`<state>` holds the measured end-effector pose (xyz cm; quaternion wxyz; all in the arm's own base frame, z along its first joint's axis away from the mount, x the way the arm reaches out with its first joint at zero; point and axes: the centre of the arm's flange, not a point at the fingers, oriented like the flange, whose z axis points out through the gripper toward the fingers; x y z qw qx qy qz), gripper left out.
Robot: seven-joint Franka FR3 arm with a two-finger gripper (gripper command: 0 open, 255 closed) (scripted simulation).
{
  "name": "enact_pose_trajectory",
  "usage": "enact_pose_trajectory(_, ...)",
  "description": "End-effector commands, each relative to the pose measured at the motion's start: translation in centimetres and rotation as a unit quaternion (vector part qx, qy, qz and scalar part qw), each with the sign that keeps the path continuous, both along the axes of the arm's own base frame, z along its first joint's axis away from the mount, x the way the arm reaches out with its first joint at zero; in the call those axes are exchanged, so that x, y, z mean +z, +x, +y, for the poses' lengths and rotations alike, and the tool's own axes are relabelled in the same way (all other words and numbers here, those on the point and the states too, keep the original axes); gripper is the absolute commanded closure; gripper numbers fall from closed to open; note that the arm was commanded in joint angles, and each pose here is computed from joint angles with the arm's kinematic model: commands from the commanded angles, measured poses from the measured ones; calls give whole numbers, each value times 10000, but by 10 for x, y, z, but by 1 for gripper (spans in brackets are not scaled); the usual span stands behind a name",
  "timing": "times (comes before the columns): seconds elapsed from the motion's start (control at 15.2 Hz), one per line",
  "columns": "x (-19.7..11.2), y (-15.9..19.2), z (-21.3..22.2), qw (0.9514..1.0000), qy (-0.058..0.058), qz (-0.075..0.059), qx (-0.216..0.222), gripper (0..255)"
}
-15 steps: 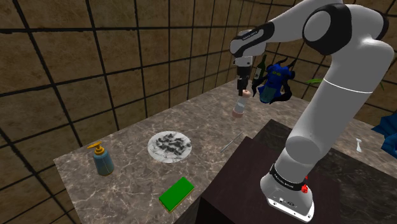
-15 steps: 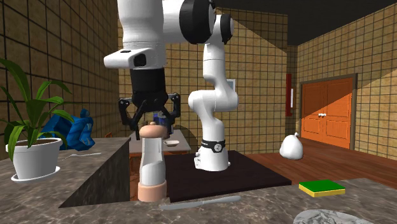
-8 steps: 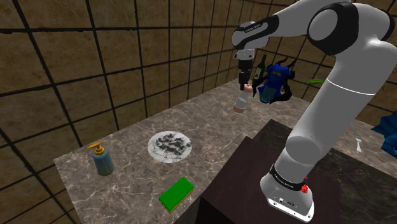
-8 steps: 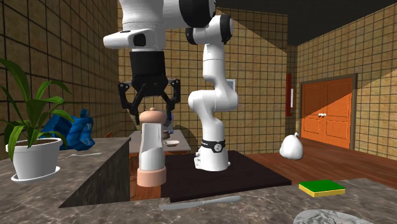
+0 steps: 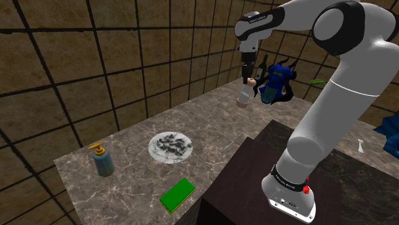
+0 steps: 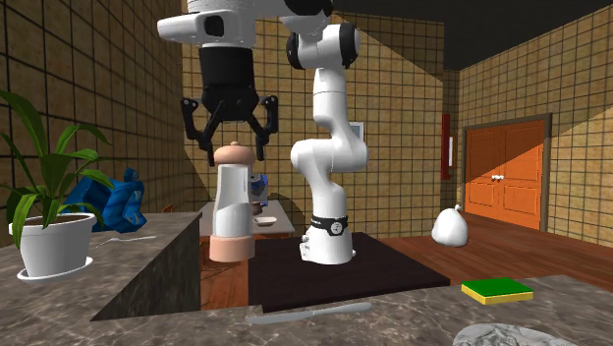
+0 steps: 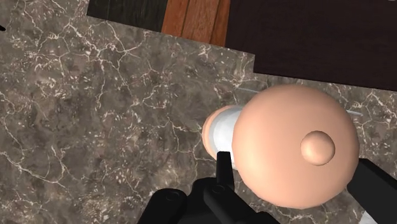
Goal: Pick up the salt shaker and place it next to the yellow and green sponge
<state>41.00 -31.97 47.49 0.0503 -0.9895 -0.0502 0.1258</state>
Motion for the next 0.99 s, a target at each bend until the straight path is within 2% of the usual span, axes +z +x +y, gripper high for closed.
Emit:
enact_pose_trajectory(0.0, 10, -1, 0, 10000, 1, 2, 0, 255)
enact_pose_trajectory(0.92, 84, -1, 0, 10000, 1, 2, 0, 255)
